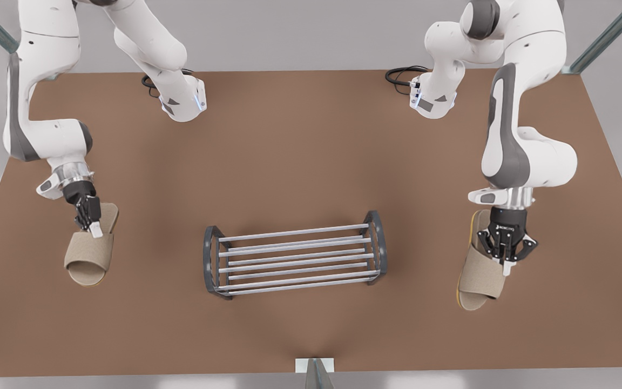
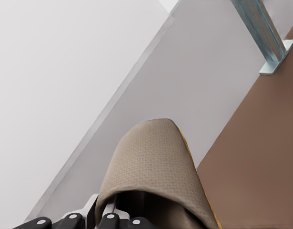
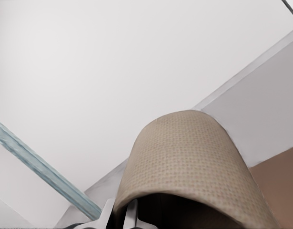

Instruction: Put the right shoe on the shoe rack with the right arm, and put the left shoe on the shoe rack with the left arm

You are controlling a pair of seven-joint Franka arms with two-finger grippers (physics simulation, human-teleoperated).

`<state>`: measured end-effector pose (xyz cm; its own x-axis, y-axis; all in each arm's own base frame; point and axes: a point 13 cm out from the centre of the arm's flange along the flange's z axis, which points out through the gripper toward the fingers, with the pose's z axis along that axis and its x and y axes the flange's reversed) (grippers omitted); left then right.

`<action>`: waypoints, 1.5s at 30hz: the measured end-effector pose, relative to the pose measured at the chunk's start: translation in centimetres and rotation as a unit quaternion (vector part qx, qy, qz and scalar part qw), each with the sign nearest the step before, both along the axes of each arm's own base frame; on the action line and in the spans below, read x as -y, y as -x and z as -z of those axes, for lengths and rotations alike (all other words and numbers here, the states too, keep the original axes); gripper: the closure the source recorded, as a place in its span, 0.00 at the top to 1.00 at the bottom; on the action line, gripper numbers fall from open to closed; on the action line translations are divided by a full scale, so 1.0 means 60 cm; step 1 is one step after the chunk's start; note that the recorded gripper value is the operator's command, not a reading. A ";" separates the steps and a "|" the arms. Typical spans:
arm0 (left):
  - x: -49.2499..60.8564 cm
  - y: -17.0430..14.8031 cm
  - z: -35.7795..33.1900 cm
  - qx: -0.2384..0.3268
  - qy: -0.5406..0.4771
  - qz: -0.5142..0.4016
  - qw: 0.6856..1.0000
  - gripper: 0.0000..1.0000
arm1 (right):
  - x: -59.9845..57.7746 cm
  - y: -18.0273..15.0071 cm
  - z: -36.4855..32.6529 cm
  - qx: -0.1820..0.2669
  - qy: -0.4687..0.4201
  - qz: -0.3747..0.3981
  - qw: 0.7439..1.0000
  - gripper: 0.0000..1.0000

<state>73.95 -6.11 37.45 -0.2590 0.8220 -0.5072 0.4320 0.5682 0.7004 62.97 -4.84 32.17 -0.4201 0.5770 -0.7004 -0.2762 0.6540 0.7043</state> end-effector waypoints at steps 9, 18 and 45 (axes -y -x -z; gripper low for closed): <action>0.097 0.056 -0.056 -0.014 0.020 0.043 0.999 0.21 | -0.318 -0.054 -0.180 -0.023 -0.005 -0.076 0.997 0.21; 0.144 0.078 -0.049 -0.027 0.031 0.058 0.997 0.21 | -0.516 -0.033 -0.242 -0.089 -0.075 -0.076 0.990 0.21; 0.192 0.100 -0.027 -0.046 0.057 0.061 0.995 0.21 | -0.735 -0.070 0.034 -0.303 -0.178 -0.041 0.935 0.21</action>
